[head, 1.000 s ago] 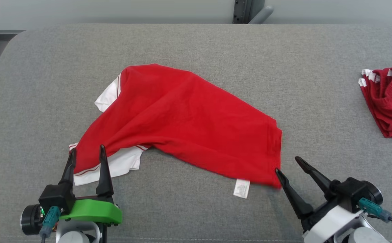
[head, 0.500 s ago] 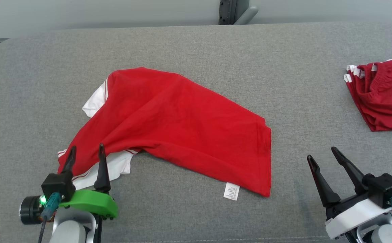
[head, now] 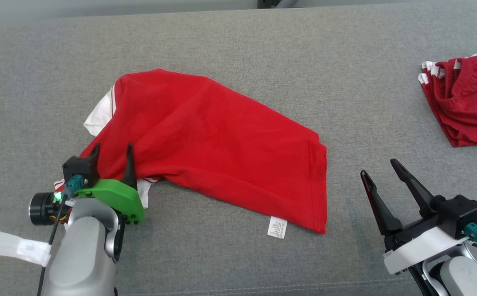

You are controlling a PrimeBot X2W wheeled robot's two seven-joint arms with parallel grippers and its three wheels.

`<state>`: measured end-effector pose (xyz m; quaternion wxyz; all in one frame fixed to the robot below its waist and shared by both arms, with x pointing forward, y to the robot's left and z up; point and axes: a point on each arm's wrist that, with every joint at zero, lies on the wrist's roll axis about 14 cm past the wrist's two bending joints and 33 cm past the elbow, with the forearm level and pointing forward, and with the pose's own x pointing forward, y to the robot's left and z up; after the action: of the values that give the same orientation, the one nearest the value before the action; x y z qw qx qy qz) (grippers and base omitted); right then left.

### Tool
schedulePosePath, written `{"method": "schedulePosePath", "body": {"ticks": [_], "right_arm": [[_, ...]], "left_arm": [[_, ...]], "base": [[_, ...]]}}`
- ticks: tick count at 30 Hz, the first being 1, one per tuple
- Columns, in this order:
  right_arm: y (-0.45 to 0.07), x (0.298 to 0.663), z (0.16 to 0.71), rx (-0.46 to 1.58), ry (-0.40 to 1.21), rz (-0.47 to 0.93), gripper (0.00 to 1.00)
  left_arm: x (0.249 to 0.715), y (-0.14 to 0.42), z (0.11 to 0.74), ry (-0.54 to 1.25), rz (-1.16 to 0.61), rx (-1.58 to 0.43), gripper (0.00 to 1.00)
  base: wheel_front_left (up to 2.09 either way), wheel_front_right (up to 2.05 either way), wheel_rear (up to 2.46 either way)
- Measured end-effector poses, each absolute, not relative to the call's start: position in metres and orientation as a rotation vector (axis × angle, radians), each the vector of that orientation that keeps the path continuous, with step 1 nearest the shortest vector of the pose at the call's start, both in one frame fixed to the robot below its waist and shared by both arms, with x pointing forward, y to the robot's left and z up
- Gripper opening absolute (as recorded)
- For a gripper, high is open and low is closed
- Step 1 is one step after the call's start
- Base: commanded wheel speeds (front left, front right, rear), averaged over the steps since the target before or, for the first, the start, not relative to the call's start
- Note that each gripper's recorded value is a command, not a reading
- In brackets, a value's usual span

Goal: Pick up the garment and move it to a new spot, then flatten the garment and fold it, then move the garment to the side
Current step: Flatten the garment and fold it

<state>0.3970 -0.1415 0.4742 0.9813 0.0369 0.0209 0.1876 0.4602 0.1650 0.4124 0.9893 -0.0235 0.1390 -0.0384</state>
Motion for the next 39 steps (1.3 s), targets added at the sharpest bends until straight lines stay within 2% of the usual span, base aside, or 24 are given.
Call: {"method": "schedulePosePath", "body": {"ticks": [9, 10, 11, 12, 16, 28, 33, 34, 35, 36, 39], "right_arm": [[-0.145, 0.404, 0.468, 0.071, 0.055, 0.369, 1.00], [-0.146, 0.405, 0.468, 0.071, 0.055, 0.367, 1.00], [-0.147, 0.406, 0.467, 0.070, 0.057, 0.363, 1.00], [-0.148, 0.407, 0.467, 0.070, 0.058, 0.358, 1.00], [-0.155, 0.409, 0.463, 0.064, 0.066, 0.339, 1.00], [-0.160, 0.427, 0.454, 0.060, 0.069, 0.304, 1.00], [-0.161, 0.432, 0.451, 0.059, 0.069, 0.285, 1.00], [-0.161, 0.432, 0.450, 0.061, 0.071, 0.281, 1.00], [-0.161, 0.432, 0.449, 0.063, 0.073, 0.276, 1.00], [-0.161, 0.431, 0.450, 0.066, 0.072, 0.272, 1.00], [-0.162, 0.432, 0.452, 0.078, 0.062, 0.253, 1.00]], "left_arm": [[0.493, 0.164, 0.396, 0.363, -0.086, -0.029, 1.00], [0.496, 0.165, 0.395, 0.369, -0.086, -0.025, 0.81], [0.499, 0.165, 0.393, 0.375, -0.087, -0.023, 0.28], [0.502, 0.165, 0.392, 0.376, -0.088, -0.020, 0.00], [0.520, 0.166, 0.398, 0.332, -0.090, 0.005, 0.00], [0.588, 0.131, 0.468, 0.036, -0.166, 0.134, 0.00], [0.597, 0.116, 0.469, 0.011, -0.195, 0.128, 0.00], [0.597, 0.113, 0.464, 0.026, -0.202, 0.123, 0.17], [0.596, 0.110, 0.460, 0.037, -0.211, 0.113, 0.73], [0.597, 0.107, 0.459, 0.040, -0.219, 0.104, 1.00], [0.597, 0.106, 0.463, 0.032, -0.214, 0.059, 1.00]], "base": [[0.00, 0.00, 0.00], [0.00, 0.00, 0.00], [0.00, 0.00, 0.00], [0.00, 0.00, 0.00], [0.00, 0.00, 0.00], [0.00, 0.00, 0.00], [0.00, 0.00, 0.00], [0.00, 0.00, 0.00], [0.00, 0.00, 0.00], [0.00, 0.00, 0.00], [0.00, 0.00, 0.00]]}}
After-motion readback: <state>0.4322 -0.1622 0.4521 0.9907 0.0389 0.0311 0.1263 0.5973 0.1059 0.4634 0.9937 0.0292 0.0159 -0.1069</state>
